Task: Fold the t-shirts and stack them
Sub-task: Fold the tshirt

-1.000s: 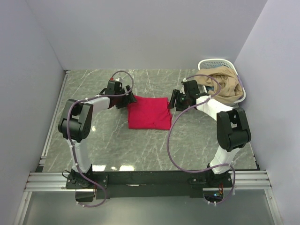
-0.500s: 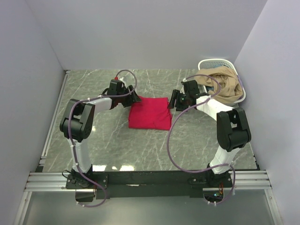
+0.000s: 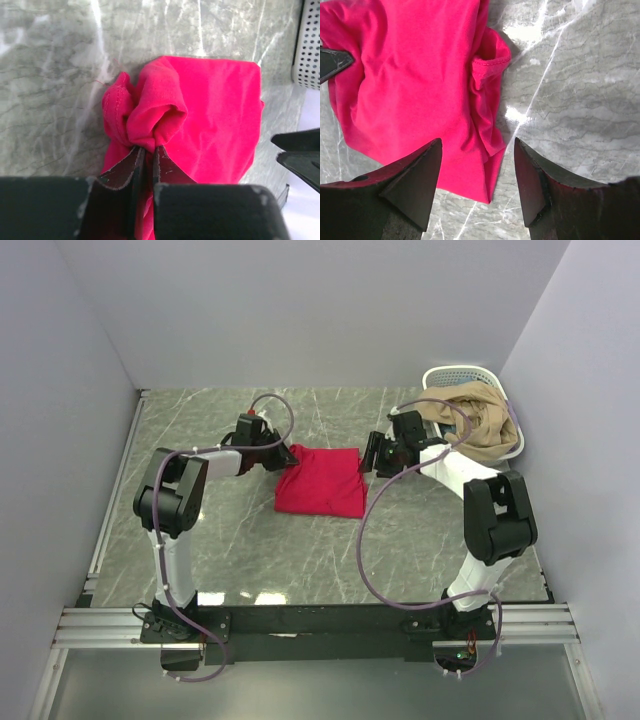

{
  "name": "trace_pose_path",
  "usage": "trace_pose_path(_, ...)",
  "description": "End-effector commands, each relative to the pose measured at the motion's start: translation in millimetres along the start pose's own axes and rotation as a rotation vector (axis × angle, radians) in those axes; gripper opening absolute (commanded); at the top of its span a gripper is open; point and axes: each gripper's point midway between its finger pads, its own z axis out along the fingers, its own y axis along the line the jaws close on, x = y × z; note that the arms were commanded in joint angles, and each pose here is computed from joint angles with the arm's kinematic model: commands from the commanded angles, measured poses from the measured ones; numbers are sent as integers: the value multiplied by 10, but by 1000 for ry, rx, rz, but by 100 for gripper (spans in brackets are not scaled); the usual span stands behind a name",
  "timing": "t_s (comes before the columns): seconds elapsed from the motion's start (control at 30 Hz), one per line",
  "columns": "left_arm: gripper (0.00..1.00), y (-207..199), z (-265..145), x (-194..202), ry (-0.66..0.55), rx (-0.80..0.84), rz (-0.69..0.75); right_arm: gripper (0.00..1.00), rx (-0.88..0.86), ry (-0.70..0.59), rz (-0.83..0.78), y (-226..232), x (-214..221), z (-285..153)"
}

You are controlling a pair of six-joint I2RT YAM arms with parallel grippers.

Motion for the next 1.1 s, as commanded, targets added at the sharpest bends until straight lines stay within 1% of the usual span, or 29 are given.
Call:
trace_pose_path(0.0, 1, -13, -162, -151, -70, -25, 28, 66, -8, -60, -46, 91, -136, -200)
trace_pose_path(0.07, 1, 65, -239, -246, -111, -72, 33, 66, -28, -55, -51, 129, -119, -235)
trace_pose_path(0.1, 1, 119, -274, -245, -109, -109, 29, 66, -44, -52, -60, 163, -109, -253)
trace_pose_path(0.13, 6, 202, -309, -327, -145, -168, 35, 66, -62, -55, -62, 193, -107, -287)
trace_pose_path(0.17, 35, 205, -363, -384, -166, -192, 42, 66, -102, -52, -70, 269, -94, -314)
trace_pose_path(0.2, 43, 247, -405, -409, -179, -227, 45, 66, -121, -54, -75, 306, -92, -339)
trace_pose_path(0.23, 48, 296, -441, -403, -180, -260, 44, 67, -141, -59, -77, 338, -85, -379)
trace_pose_path(0.27, 60, 307, -500, -474, -212, -287, 53, 67, -179, -51, -82, 399, -57, -401)
trace_pose_path(0.3, 66, 326, -527, -482, -219, -302, 58, 67, -210, -58, -92, 458, -76, -422)
trace_pose_path(0.4, 70, 242, -616, -536, -243, -289, 65, 68, -326, -29, -92, 669, -56, -454)
trace_pose_path(0.47, 70, 63, -658, -548, -248, -216, 73, 68, -370, -34, -83, 738, -96, -409)
trace_pose_path(0.53, 71, -142, -660, -615, -267, -126, 81, 68, -405, -10, -49, 792, -87, -351)
trace_pose_path(0.67, 72, -429, -530, -576, -215, 34, 75, 68, -445, 0, -19, 867, -159, -196)
trace_pose_path(0.7, 72, -565, -503, -526, -179, 101, 71, 68, -449, 18, -6, 856, -145, -111)
trace_pose_path(0.8, 72, -786, -363, -436, -116, 237, 59, 68, -466, 28, 8, 868, -179, 29)
trace_pose_path(0.83, 72, -812, -316, -412, -105, 257, 54, 68, -471, 26, 11, 873, -198, 65)
trace_pose_path(0.87, 72, -755, -216, -353, -80, 261, 36, 68, -471, 31, 18, 871, -204, 102)
trace_pose_path(0.9, 72, -836, -182, -363, -76, 302, 31, 68, -468, 38, 26, 860, -221, 178)
trace_pose_path(0.93, 73, -784, -99, -283, -37, 316, 12, 68, -466, 39, 30, 859, -240, 214)
trace_pose_path(1.0, 73, -781, -36, -252, -21, 337, -17, 68, -441, 44, 44, 811, -238, 286)
trace_pose_path(1.03, 73, -720, 14, -228, -14, 320, -29, 68, -423, 43, 53, 778, -231, 304)
trace_pose_path(1.07, 73, -625, 75, -188, -6, 292, -41, 68, -362, 50, 72, 671, -190, 352)
